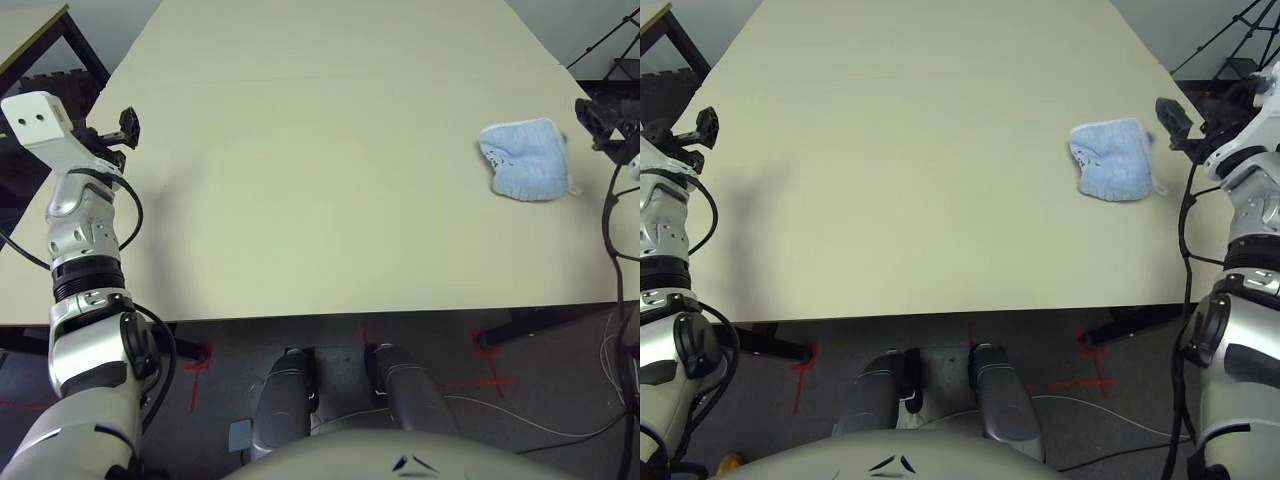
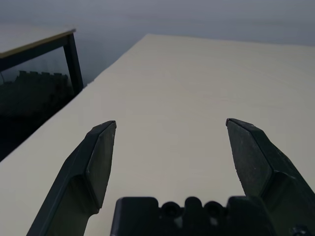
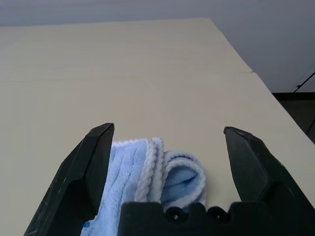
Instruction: Wipe the water off the table with a rag.
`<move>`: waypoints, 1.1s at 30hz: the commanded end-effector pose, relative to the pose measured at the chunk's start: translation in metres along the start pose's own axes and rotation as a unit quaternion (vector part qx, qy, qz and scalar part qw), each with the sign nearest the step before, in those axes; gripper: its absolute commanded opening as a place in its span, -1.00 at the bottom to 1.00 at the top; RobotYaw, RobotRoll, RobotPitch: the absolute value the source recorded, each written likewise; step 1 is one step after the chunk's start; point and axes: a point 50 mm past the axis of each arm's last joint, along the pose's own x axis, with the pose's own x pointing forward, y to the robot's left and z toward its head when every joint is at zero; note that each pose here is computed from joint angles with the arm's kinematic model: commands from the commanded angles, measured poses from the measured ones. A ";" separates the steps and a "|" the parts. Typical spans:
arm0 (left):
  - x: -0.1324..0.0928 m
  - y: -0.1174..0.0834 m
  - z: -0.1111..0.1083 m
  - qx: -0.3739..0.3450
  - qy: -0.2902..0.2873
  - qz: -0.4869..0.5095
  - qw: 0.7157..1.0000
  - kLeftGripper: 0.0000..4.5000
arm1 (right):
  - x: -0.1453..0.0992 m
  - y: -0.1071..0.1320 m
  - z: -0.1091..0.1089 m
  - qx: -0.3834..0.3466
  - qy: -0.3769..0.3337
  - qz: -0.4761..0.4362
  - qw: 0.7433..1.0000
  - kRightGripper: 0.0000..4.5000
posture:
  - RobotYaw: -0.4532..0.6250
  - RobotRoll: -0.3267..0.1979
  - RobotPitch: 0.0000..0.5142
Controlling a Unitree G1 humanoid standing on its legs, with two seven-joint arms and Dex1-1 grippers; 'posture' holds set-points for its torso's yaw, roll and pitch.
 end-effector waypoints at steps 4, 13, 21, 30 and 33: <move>0.004 -0.004 -0.006 0.004 0.011 -0.005 1.000 1.00 | -0.003 -0.003 -0.004 0.005 -0.009 -0.015 1.000 0.98 | -0.40 0.25 -0.21; 0.004 -0.001 -0.010 0.006 0.016 -0.006 1.000 1.00 | -0.002 -0.004 -0.011 0.012 -0.010 -0.030 0.999 0.98 | -0.40 0.25 -0.22; 0.004 0.001 -0.012 0.006 0.018 -0.003 1.000 1.00 | 0.000 -0.002 -0.013 0.013 -0.013 -0.032 0.999 0.98 | -0.43 0.25 -0.26; 0.005 0.000 -0.012 0.002 0.015 0.001 1.000 1.00 | 0.002 0.000 -0.012 0.014 -0.016 -0.027 0.999 0.98 | -0.45 0.25 -0.30; 0.006 -0.001 -0.011 0.001 0.014 0.001 1.000 1.00 | 0.002 0.000 -0.012 0.014 -0.017 -0.027 0.999 0.98 | -0.45 0.25 -0.30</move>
